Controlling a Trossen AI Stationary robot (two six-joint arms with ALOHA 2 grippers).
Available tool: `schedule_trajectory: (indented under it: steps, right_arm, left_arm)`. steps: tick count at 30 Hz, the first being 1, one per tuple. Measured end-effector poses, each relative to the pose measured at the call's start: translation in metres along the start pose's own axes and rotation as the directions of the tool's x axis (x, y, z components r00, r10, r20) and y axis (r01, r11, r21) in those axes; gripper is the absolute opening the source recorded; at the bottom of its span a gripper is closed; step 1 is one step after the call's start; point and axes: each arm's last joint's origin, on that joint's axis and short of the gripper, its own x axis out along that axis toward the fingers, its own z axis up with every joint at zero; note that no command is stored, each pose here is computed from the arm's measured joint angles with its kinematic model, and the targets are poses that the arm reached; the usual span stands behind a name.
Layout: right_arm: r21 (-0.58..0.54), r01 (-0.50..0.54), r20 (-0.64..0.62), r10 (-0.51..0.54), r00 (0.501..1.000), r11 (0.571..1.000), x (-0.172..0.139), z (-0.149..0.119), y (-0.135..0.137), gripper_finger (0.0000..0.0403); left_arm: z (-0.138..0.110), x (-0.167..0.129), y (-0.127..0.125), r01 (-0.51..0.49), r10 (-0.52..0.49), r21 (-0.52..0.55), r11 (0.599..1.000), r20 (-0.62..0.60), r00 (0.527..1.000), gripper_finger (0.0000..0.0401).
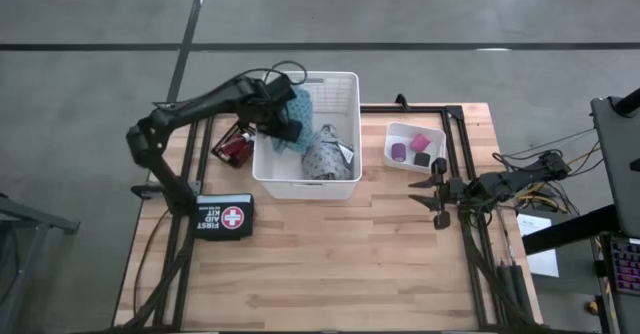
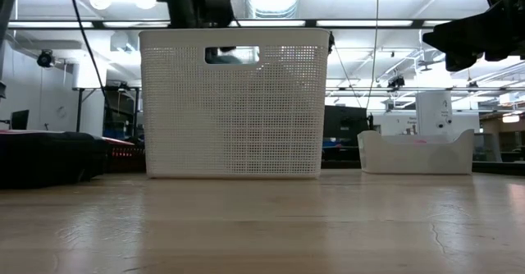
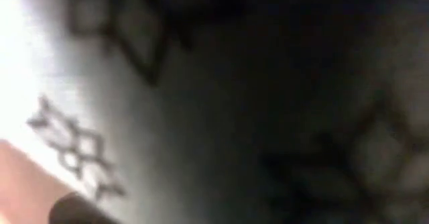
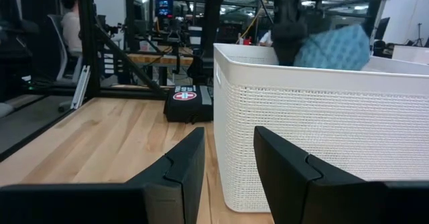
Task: Pick & Place Medicine items
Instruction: Put the blue patient gown into the white organizer
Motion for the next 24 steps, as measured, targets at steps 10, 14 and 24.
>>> schedule_trajectory:
  steps: [10, 14, 24]
  right_arm:
    - [0.0, 0.0, 0.0, 0.0, 1.0, 1.0, 0.0, 0.0, 0.0, 0.0123]
    - [0.0, 0.0, 0.0, 0.0, 1.0, 1.0, 0.0, 0.0, 0.0, 0.0123]
    - [0.0, 0.0, 0.0, 0.0, 1.0, 1.0, 0.0, 0.0, 0.0, 0.0123]
  left_arm:
    - [0.001, 0.028, -0.001, -0.059, 0.051, -0.053, 0.997, -0.146, 0.988, 0.0024]
    - [-0.003, 0.03, 0.003, -0.119, 0.097, -0.099, 0.988, -0.206, 0.974, 0.0024]
    - [-0.011, 0.008, 0.002, -0.062, 0.048, -0.1, 0.993, -0.139, 0.989, 0.0024]
